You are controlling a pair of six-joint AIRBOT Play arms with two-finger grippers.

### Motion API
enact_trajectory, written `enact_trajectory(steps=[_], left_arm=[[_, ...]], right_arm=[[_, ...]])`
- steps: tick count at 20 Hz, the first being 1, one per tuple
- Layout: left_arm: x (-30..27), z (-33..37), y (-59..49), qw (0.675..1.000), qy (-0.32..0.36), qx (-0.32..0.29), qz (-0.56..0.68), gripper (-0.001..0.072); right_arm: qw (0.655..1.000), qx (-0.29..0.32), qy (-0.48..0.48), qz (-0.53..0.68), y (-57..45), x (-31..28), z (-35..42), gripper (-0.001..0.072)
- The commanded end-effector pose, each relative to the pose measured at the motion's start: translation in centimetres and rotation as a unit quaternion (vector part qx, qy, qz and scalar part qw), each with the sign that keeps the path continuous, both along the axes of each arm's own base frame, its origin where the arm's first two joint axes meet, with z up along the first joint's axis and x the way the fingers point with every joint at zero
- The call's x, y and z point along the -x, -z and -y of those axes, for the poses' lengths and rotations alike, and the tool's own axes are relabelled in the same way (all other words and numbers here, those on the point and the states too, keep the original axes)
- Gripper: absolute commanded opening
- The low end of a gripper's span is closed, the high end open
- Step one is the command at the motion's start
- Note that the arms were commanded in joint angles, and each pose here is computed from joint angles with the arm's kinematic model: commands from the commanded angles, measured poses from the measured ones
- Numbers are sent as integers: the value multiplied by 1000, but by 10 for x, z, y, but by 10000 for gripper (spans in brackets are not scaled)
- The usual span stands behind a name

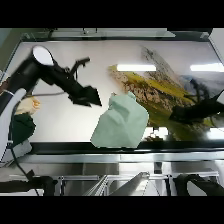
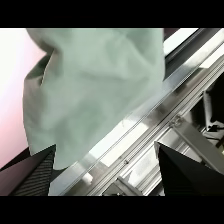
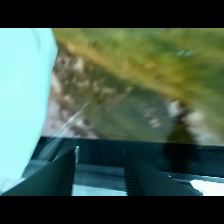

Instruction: Fold the shirts.

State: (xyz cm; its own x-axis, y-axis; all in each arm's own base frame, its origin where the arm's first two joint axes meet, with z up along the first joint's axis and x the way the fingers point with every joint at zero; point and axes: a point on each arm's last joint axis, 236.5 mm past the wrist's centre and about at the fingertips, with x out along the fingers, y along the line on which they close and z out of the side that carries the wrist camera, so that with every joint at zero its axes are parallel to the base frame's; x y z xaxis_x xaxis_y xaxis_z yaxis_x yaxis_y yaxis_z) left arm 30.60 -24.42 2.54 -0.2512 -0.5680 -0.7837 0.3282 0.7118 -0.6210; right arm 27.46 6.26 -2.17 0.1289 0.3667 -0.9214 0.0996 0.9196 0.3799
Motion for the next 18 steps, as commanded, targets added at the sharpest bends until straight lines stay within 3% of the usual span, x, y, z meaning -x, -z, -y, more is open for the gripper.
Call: enact_trajectory(steps=[1, 2, 4, 7, 9, 10, 11, 12, 16, 18], left_arm=[[58, -16, 93, 998, -11, -53, -44, 706], [71, -21, 113, 996, -23, -63, -61, 706], [99, -29, 138, 992, -31, -74, -98, 705], [109, -17, 151, 992, -40, -34, -114, 688], [103, -2, 151, 991, -47, 0, -122, 687], [99, 5, 150, 991, -49, 13, -126, 634], [94, 11, 147, 990, -47, 24, -133, 280], [89, 13, 140, 990, -32, 35, -136, 11], [57, 25, 66, 986, -5, 116, -119, 11], [31, 34, -14, 977, -13, 203, -65, 9]], right_arm=[[984, -180, 4, 5, 21, 12, -73, 639], [973, -230, 1, 14, 17, 9, -90, 644], [969, -245, -4, -9, 32, 11, -99, 644], [966, -249, -22, -60, 66, 24, -113, 644], [956, -283, -27, -73, 75, 26, -134, 643], [949, -308, -29, -65, 72, 22, -146, 637], [939, -338, -36, -49, 62, 17, -158, 410], [929, -365, -58, -23, 49, 13, -166, 5], [886, -444, -127, 46, -32, 3, -179, 18], [862, -473, -162, 85, -99, 2, -174, 18]])
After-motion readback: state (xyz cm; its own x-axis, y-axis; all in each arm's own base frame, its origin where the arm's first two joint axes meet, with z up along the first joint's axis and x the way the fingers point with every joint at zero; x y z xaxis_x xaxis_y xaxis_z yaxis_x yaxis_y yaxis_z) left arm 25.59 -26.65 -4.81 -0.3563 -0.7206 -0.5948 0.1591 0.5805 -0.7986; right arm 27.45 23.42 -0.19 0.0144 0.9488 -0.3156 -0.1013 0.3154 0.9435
